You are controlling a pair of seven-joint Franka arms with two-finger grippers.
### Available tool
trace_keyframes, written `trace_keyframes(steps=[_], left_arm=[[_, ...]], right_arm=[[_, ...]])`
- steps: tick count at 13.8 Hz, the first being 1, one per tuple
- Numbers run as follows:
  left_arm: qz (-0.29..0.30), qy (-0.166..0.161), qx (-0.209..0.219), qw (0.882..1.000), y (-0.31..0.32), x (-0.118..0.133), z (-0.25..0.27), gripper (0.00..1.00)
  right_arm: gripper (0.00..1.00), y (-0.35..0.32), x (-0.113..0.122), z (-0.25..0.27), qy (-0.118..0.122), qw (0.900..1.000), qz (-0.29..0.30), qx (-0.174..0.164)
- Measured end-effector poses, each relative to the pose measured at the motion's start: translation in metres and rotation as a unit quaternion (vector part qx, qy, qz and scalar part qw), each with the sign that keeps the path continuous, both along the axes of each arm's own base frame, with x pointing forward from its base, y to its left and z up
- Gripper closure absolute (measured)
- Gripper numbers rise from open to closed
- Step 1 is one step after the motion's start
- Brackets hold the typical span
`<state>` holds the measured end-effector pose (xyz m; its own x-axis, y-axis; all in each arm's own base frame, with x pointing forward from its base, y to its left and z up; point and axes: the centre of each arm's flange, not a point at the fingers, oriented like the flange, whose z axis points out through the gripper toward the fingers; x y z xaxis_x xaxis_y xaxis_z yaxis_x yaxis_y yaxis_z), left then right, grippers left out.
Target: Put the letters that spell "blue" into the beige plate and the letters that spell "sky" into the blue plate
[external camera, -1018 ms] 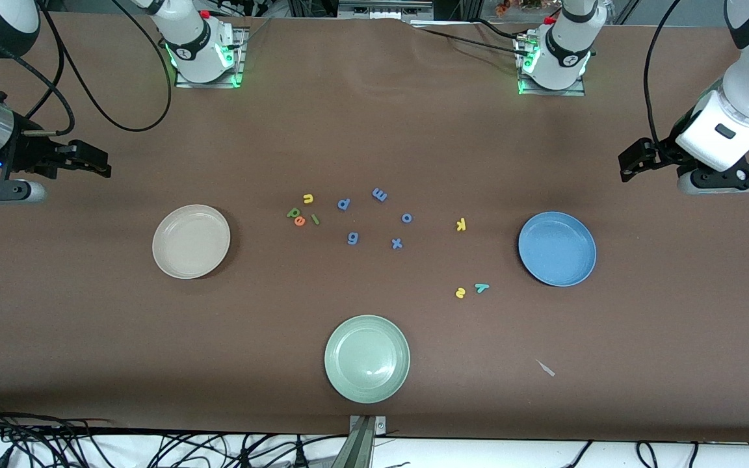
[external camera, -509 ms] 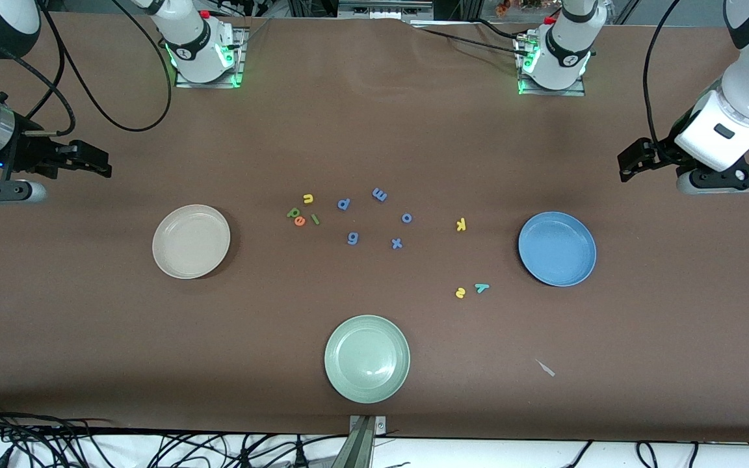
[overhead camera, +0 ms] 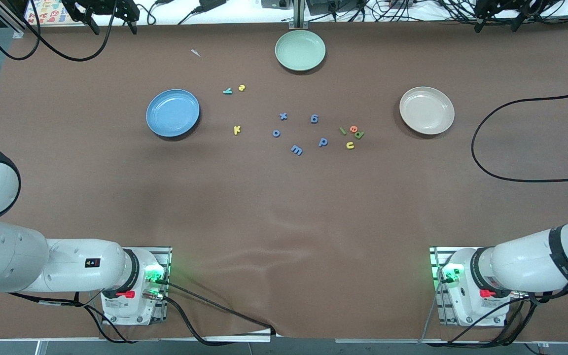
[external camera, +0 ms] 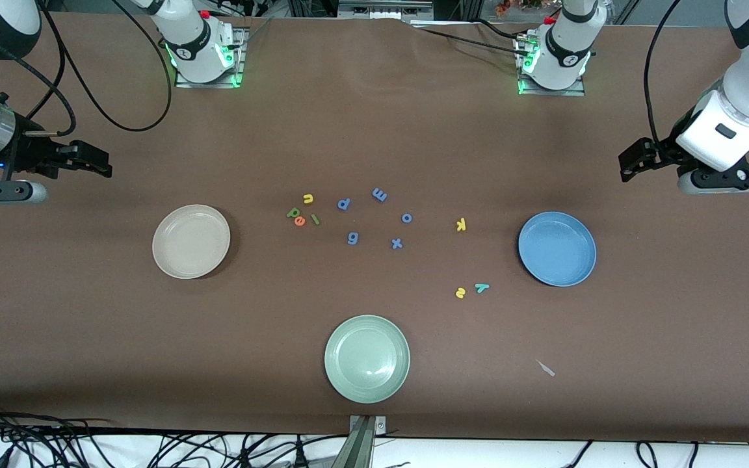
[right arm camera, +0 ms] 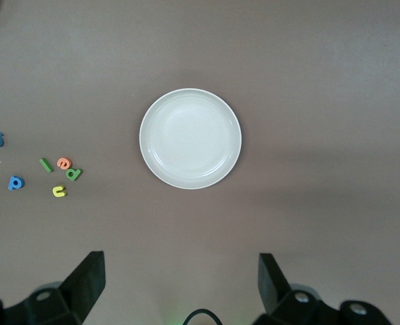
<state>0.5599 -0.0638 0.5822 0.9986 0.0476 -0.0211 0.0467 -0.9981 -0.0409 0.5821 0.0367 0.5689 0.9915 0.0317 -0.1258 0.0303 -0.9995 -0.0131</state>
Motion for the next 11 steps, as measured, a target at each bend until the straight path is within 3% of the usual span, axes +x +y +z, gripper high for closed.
trace_keyframes(steps=[11], left_arm=[[0.002, 0.0, 0.0, 1.0, 0.0026, 0.0001, 0.0005, 0.0]], right_arm=[[0.0, 0.0, -0.0003, -0.0021, 0.002, 1.0, 0.0, 0.0]])
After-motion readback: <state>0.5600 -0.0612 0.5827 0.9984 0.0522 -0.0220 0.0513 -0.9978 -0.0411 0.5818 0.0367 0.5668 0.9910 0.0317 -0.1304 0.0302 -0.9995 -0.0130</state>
